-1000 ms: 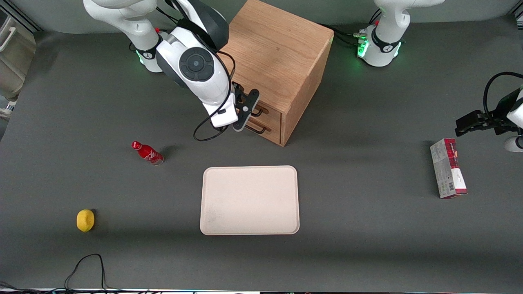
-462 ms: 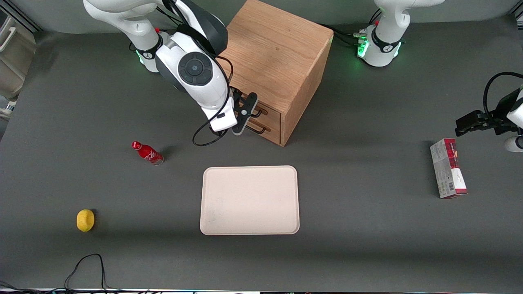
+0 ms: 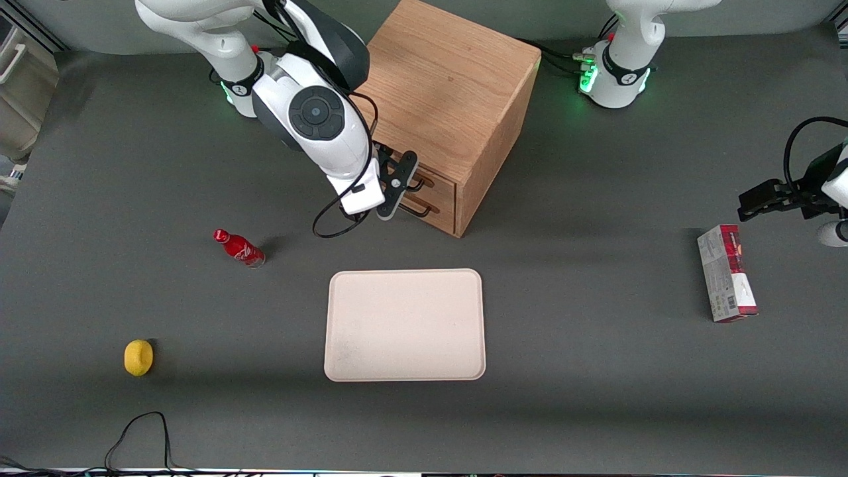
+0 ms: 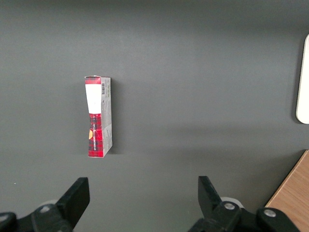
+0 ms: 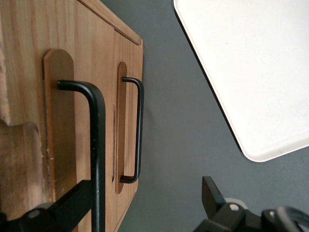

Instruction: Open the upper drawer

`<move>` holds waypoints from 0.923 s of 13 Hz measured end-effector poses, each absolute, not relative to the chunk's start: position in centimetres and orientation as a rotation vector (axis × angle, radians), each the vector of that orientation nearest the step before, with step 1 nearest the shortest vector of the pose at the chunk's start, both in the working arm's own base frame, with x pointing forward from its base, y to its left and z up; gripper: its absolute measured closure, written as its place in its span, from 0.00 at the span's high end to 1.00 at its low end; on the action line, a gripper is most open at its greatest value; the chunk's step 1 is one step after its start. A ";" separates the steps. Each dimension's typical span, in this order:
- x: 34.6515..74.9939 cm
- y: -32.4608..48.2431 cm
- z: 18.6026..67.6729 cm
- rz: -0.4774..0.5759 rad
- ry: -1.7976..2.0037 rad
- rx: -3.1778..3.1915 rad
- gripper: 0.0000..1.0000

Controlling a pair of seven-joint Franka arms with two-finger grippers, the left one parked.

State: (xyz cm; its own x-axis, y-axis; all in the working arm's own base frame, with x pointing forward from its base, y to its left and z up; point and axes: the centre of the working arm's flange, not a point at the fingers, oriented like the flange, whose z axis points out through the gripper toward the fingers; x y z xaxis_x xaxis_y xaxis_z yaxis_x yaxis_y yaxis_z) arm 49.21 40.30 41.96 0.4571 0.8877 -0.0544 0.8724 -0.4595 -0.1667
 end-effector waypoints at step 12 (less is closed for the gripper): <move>50.6 38.8 42.5 0.213 -1.570 -2.564 1.00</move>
